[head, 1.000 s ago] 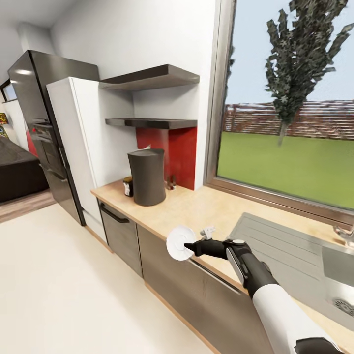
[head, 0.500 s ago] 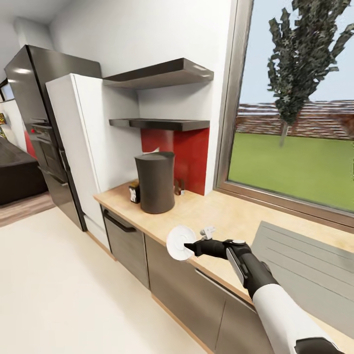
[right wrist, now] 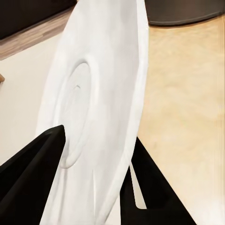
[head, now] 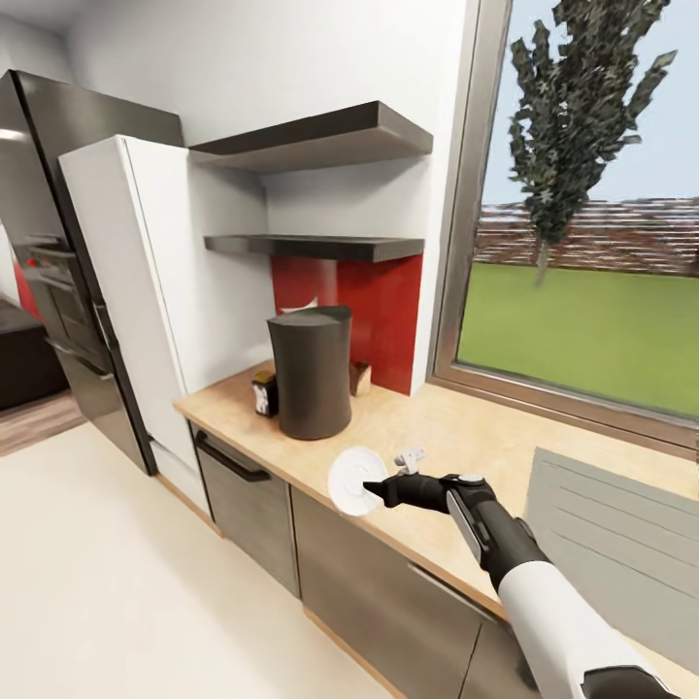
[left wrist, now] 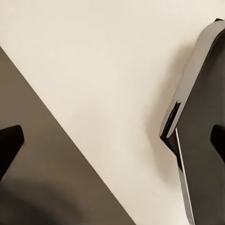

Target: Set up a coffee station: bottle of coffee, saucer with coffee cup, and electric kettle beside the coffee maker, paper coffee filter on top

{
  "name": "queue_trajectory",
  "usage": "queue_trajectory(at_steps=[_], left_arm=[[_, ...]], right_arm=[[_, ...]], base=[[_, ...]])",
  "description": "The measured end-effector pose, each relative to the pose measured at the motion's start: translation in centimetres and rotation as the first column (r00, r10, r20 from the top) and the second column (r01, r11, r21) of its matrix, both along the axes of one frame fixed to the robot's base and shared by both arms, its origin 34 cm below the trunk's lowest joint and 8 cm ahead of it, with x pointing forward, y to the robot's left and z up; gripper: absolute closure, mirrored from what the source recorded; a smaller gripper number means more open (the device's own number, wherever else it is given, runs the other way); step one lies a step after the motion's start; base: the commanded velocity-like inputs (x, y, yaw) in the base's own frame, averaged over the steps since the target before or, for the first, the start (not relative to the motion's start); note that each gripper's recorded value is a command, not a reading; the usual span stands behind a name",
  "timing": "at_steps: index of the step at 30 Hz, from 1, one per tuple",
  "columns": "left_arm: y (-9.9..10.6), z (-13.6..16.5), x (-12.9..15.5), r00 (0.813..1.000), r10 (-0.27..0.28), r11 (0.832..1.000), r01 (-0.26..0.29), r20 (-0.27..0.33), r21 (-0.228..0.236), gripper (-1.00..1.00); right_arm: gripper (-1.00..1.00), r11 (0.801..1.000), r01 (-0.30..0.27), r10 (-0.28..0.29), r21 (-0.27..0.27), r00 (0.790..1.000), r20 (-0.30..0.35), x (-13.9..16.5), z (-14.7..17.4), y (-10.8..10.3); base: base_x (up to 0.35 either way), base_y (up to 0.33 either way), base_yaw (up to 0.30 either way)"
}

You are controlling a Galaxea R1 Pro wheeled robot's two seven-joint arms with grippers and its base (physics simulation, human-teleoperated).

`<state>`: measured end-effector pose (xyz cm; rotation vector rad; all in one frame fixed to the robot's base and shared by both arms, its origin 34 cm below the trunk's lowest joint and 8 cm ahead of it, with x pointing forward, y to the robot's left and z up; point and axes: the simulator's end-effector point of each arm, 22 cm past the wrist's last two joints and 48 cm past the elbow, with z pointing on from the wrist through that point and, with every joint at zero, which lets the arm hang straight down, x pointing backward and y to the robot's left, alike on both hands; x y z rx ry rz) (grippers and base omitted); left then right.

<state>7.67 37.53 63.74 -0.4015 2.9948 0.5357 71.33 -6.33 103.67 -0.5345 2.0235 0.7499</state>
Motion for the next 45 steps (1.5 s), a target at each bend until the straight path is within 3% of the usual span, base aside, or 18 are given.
queue_trajectory(at_steps=[7,12,15,21,26,31,45], left_arm=[[-0.1,0.0,0.0,1.0,0.002,1.0,-0.002,0.001,-0.001,-1.0],[-0.1,0.0,0.1,1.0,0.002,1.0,-0.002,0.002,-0.001,-1.0],[-0.1,0.0,0.1,1.0,0.001,1.0,-0.001,0.003,-0.001,-1.0],[0.0,0.0,0.2,1.0,0.0,1.0,0.0,0.002,0.001,-1.0],[0.1,0.0,0.2,1.0,0.001,1.0,-0.001,0.001,0.002,-1.0],[0.3,0.0,0.1,1.0,0.004,1.0,-0.004,0.001,0.005,-1.0],[0.1,0.0,0.1,1.0,0.005,1.0,-0.005,0.001,0.003,-1.0]], right_arm=[[1.0,1.0,0.019,-0.018,0.014,0.999,-0.046,-0.3,-1.5,-0.4],[1.0,0.983,0.134,-0.121,0.124,0.987,-0.109,0.6,-1.9,-2.8],[1.0,0.975,0.166,-0.146,0.149,0.98,-0.137,0.6,-2.3,-3.5],[1.0,0.94,0.265,-0.196,0.216,0.935,-0.296,0.0,-3.9,-5.3],[1.0,0.933,0.282,-0.198,0.223,0.921,-0.337,-0.3,-4.4,-5.5],[1.0,0.932,0.312,-0.223,0.185,0.895,-0.386,-1.0,-6.6,-5.6],[1.0,0.932,0.314,-0.224,0.179,0.89,-0.396,-1.2,-7.0,-5.6]], base=[[0.275,0.205,-0.009],[0.293,0.138,0.0],[0.324,0.07,0.0],[0.183,0.008,0.0],[0.014,0.0,0.0],[0.001,0.029,0.0],[0.037,0.121,0.0]])
